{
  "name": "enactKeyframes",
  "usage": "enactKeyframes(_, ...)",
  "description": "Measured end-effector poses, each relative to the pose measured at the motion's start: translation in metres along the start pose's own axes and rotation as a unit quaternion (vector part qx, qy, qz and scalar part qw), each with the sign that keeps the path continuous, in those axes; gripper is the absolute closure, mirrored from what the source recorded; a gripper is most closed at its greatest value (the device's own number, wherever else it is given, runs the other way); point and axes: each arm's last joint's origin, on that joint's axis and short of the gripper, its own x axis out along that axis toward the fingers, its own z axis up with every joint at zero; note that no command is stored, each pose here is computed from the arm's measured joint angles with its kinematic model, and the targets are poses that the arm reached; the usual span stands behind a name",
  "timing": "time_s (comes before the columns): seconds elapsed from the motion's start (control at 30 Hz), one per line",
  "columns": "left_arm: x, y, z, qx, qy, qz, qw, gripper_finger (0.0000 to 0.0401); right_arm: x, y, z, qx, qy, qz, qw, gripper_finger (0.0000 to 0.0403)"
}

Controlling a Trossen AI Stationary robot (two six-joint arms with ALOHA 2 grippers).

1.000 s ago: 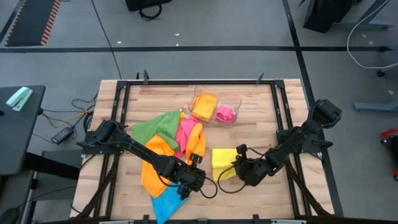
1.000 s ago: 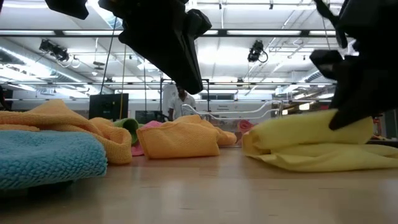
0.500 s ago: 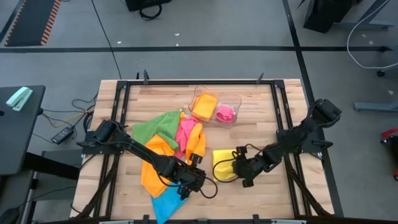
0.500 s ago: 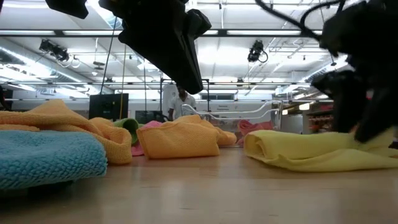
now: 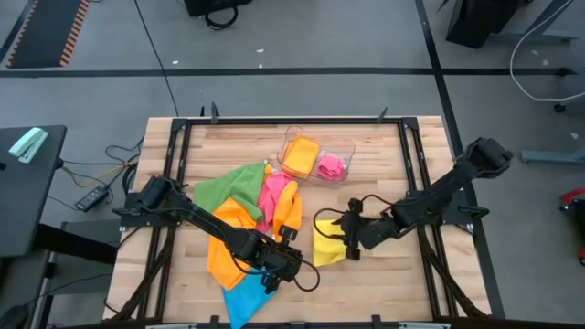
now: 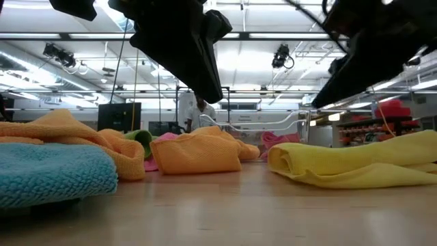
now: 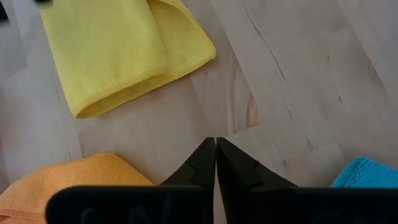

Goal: Fold microfiber towels
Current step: Fold the yellow microfiber cloth

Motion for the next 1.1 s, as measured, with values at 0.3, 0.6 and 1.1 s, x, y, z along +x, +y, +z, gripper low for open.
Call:
enactKeyframes(0.3, 0.0, 0.0, -0.001, -0.01, 0.003, 0.0, 1.0, 0.0388, 0.041, -0.012, -0.027, 0.014, -0.068, 0.06, 0.996, 0.0217)
enactKeyframes(0.6, 0.0, 0.0, -0.001, -0.01, 0.006, 0.0, 1.0, 0.0375, 0.067, -0.016, -0.074, 0.055, -0.013, 0.042, 0.998, 0.0218)
enactKeyframes(1.1, 0.0, 0.0, -0.002, -0.009, 0.009, 0.0, 1.0, 0.038, 0.008, -0.011, -0.035, -0.033, -0.076, 0.054, 0.995, 0.0235)
